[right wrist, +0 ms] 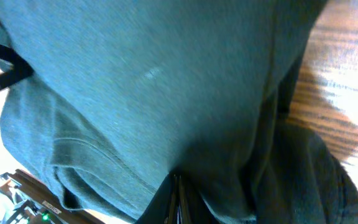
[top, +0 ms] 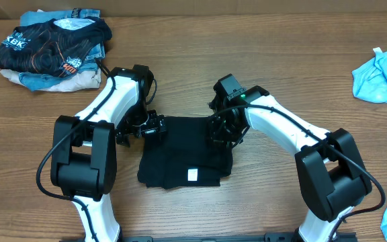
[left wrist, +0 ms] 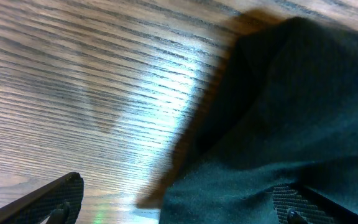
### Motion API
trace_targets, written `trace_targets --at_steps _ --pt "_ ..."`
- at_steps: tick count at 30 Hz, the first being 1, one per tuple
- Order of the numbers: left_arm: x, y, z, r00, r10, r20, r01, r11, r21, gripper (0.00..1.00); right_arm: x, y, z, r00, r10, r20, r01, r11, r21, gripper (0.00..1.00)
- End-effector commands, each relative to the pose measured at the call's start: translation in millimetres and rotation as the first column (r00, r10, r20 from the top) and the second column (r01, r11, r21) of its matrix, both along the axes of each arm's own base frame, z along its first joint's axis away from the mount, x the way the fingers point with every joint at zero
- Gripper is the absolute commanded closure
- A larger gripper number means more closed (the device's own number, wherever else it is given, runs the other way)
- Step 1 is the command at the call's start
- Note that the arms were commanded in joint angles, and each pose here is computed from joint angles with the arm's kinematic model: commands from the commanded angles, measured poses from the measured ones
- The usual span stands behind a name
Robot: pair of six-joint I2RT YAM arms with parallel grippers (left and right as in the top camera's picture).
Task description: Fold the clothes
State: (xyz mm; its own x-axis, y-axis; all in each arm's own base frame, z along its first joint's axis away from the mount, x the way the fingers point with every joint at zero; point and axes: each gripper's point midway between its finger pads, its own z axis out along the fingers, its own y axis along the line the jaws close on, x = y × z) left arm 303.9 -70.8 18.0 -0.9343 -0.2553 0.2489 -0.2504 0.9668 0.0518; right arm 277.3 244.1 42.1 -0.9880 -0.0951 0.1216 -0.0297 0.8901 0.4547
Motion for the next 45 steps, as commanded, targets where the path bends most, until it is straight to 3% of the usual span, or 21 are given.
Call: trace_targets --at_steps 1,4,12,19,24,32,37,38,39,43,45 --pt "3 -5 -2 1.0 0.007 -0.006 -0.007 0.999 -0.037 0.0 -1 -3 -1 1.0 -0.007 -0.012 0.007 1.0 0.007 0.96" --pt "3 -14 0 1.0 -0.029 -0.007 0.028 0.995 -0.1 0.0 -1 -5 -13 0.998 -0.024 -0.065 0.026 0.999 0.021 0.96" --pt "13 -16 23 0.996 -0.056 0.063 0.063 0.991 -0.115 0.0 6 -16 -29 0.981 -0.098 -0.169 0.111 0.991 0.069 0.96" --pt "19 -19 68 0.977 -0.08 0.197 0.109 0.985 -0.137 0.0 44 -77 -39 0.96 -0.258 -0.105 0.256 0.966 -0.031 0.96" --pt "18 -21 75 0.974 -0.075 0.211 0.109 0.982 -0.155 0.0 72 -130 -46 0.927 -0.373 -0.023 0.369 0.923 -0.106 0.96" --pt "24 -24 74 0.967 -0.09 0.238 0.132 0.977 -0.168 0.0 91 -166 -23 0.88 -0.473 -0.04 0.47 0.88 -0.07 0.96" --pt "33 -25 73 0.958 -0.094 0.273 0.143 0.976 -0.165 0.0 93 -157 8 0.915 -0.403 -0.035 0.403 0.915 -0.008 0.96" --pt "37 -25 72 0.951 -0.106 0.29 0.157 0.975 -0.158 0.0 92 -154 12 0.92 -0.39 -0.038 0.39 0.921 -0.001 0.94" --pt "40 -25 72 0.944 -0.124 0.307 0.178 0.972 -0.155 0.02 89 -151 15 0.925 -0.376 -0.047 0.377 0.926 0.009 0.84" --pt "51 -27 73 0.916 -0.181 0.358 0.247 0.958 -0.149 0.0 74 -140 19 0.949 -0.303 -0.089 0.308 0.95 0.047 0.33" --pt "57 -28 71 0.902 -0.203 0.381 0.275 0.951 -0.144 0.0 69 -139 19 0.956 -0.278 -0.096 0.283 0.958 0.046 0.27"
